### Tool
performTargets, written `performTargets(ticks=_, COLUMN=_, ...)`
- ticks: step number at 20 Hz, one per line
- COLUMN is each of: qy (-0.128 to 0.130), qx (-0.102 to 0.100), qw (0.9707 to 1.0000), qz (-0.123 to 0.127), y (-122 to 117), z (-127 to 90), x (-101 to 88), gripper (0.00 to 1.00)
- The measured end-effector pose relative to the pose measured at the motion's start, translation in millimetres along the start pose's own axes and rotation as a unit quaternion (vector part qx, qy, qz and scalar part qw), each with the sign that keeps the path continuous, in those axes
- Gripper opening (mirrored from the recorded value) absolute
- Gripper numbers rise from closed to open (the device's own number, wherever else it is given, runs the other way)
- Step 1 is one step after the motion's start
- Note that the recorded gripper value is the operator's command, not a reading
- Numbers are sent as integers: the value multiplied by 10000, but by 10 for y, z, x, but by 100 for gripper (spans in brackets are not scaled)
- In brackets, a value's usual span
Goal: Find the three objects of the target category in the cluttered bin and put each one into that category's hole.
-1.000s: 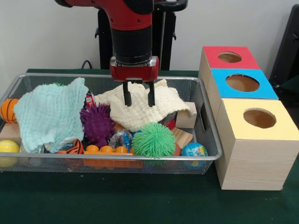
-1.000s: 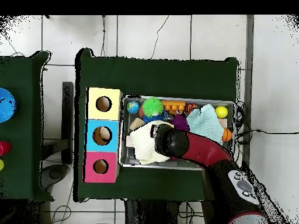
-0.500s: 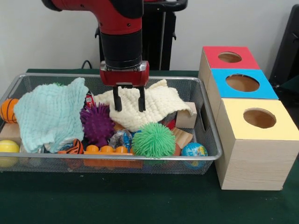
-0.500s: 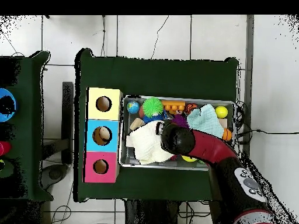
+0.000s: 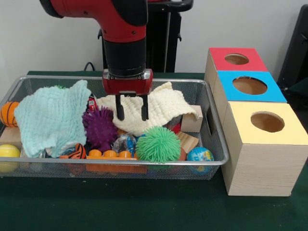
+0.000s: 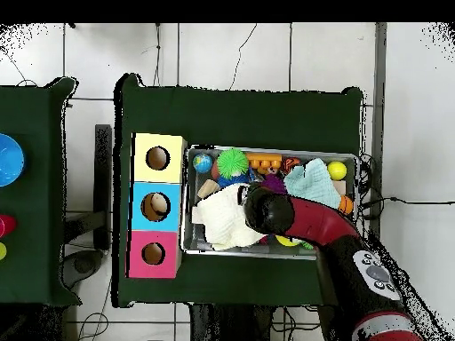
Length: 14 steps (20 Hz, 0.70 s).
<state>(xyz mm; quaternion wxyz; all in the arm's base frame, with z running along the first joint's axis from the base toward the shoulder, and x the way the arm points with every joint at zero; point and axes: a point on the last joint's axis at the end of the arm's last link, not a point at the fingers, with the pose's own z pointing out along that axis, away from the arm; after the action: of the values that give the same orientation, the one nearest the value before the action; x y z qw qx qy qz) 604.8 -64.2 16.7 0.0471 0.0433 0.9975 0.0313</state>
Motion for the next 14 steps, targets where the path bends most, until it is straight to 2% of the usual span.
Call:
performTargets(ticks=3, qy=-93, qx=28, qw=9999, qz=-116, y=44, z=91, x=1, gripper=100)
performTargets(ticks=7, qy=-352, qx=66, qw=9989, qz=-293, y=150, z=273, x=-10, gripper=100)
performTargets(ticks=14, qy=-366, qx=67, qw=9987, qz=-360, y=127, z=416, x=33, gripper=100)
